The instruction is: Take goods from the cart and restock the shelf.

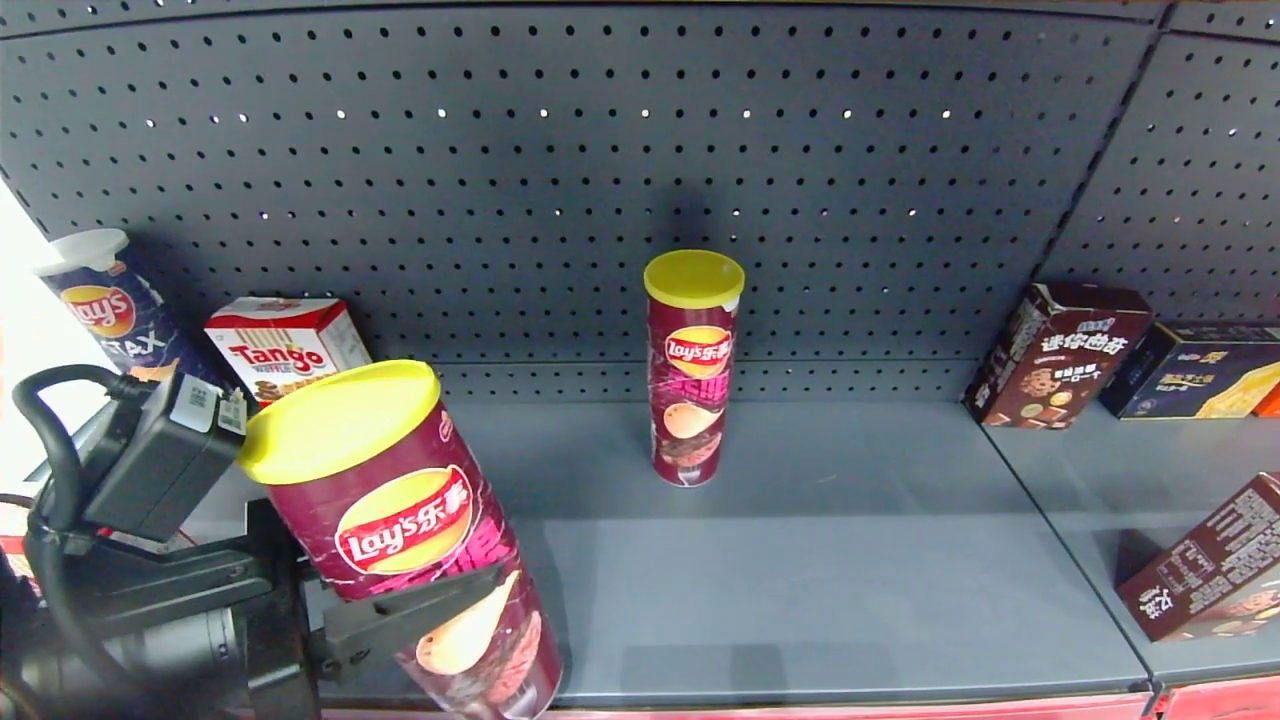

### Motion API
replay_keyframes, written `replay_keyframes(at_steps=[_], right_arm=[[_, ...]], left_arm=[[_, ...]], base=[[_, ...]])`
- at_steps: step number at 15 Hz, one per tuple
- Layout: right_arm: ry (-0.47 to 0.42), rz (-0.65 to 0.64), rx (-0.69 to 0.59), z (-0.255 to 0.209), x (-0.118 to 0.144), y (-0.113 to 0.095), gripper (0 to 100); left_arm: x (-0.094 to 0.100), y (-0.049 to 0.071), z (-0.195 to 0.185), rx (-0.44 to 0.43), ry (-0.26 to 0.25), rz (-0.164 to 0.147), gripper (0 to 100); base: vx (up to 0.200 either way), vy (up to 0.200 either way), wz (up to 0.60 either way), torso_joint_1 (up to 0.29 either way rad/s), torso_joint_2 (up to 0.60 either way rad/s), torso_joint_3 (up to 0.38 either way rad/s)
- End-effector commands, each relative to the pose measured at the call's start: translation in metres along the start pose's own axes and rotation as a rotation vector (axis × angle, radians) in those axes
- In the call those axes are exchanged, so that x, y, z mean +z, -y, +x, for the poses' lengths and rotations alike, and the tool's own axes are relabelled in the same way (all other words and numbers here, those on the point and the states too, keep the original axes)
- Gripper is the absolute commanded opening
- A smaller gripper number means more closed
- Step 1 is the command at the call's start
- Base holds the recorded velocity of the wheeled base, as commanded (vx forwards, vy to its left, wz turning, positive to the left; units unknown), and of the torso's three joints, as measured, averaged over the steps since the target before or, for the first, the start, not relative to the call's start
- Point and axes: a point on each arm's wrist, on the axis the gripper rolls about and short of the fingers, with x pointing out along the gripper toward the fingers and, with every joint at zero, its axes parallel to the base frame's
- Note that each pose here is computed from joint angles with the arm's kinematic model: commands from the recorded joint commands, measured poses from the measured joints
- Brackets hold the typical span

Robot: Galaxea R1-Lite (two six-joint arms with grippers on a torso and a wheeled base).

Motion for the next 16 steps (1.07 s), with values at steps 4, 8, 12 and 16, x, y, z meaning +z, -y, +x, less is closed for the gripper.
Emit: replay_keyframes(at_steps=[4,8,12,16], right_arm=[[0.139,0.038,0.063,0.02,0.127,0.005,100],[0.077,-0.016,0.324,0.022,0.132,0.001,100],[0.02,-0.069,0.465,0.056,0.16,-0.005,100],[-0.053,-0.083,0.628,0.1,0.17,-0.025,100]], left_arm=[[0.005,-0.006,0.001,0.024,0.026,0.009,0],[0.0,-0.008,0.005,0.021,0.031,0.017,0],[-0.006,-0.006,0.004,0.021,0.017,0.012,0],[-0.011,-0.006,0.003,0.023,0.009,0.006,0]], base=[[0.0,0.0,0.0,0.0,0.0,0.0],[0.0,0.0,0.0,0.0,0.0,0.0],[0.0,0.0,0.0,0.0,0.0,0.0],[0.0,0.0,0.0,0.0,0.0,0.0]])
